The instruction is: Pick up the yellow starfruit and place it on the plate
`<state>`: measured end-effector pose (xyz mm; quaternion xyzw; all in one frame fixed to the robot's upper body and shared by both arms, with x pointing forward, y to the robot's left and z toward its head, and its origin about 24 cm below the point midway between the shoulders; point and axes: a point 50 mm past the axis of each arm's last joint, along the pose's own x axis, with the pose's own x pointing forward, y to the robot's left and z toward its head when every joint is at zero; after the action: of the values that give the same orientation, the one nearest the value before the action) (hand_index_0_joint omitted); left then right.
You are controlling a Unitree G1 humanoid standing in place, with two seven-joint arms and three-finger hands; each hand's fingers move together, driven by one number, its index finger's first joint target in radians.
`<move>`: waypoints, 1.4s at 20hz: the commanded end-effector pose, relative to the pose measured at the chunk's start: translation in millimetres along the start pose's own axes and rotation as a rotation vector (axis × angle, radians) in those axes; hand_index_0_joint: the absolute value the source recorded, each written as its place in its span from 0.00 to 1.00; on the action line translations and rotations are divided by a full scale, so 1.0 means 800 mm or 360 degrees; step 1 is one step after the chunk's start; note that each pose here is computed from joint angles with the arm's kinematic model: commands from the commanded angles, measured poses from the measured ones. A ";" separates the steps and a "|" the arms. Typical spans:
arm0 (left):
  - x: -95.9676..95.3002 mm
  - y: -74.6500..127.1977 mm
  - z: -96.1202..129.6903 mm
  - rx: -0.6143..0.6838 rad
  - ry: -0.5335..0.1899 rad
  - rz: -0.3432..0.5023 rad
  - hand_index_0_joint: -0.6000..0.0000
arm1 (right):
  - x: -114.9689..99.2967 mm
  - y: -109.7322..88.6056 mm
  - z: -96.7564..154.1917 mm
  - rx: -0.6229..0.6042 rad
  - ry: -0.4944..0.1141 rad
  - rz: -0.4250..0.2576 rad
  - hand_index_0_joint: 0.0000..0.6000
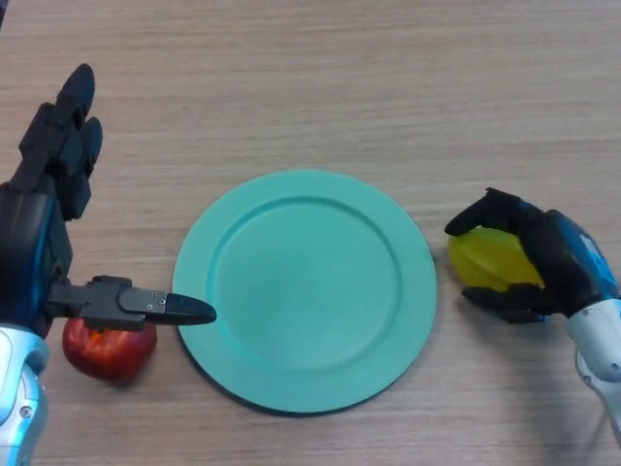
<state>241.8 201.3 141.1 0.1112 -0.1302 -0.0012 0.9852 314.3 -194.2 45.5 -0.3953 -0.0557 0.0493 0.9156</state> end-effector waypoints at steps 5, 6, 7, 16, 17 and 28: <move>-0.003 0.020 0.045 0.0061 -0.0372 0.0101 1.00 | 0.007 -0.060 0.044 0.0235 -0.0134 -0.0264 1.00; -0.003 0.022 0.045 0.0041 -0.0364 0.0095 1.00 | 0.007 -0.060 0.054 0.0318 -0.0144 -0.0243 1.00; -0.003 0.023 0.045 0.0017 -0.0359 0.0095 1.00 | 0.008 -0.058 0.064 0.0370 -0.0159 -0.0214 1.00; 0.000 0.019 0.060 -0.0087 -0.0354 0.0030 1.00 | 0.025 0.021 0.155 0.0622 -0.0395 0.0102 1.00; 0.000 0.022 0.062 -0.0096 -0.0367 0.0037 1.00 | 0.025 0.030 0.158 0.0661 -0.0392 0.0141 1.00; -0.004 0.018 0.064 -0.0105 -0.0463 0.0016 1.00 | 0.020 0.069 0.164 0.0785 -0.0316 0.0388 0.08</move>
<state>237.1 201.6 157.8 0.0580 -0.1498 -0.0142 0.9869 299.6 -59.9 51.7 -0.2035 0.0203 0.2204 0.9537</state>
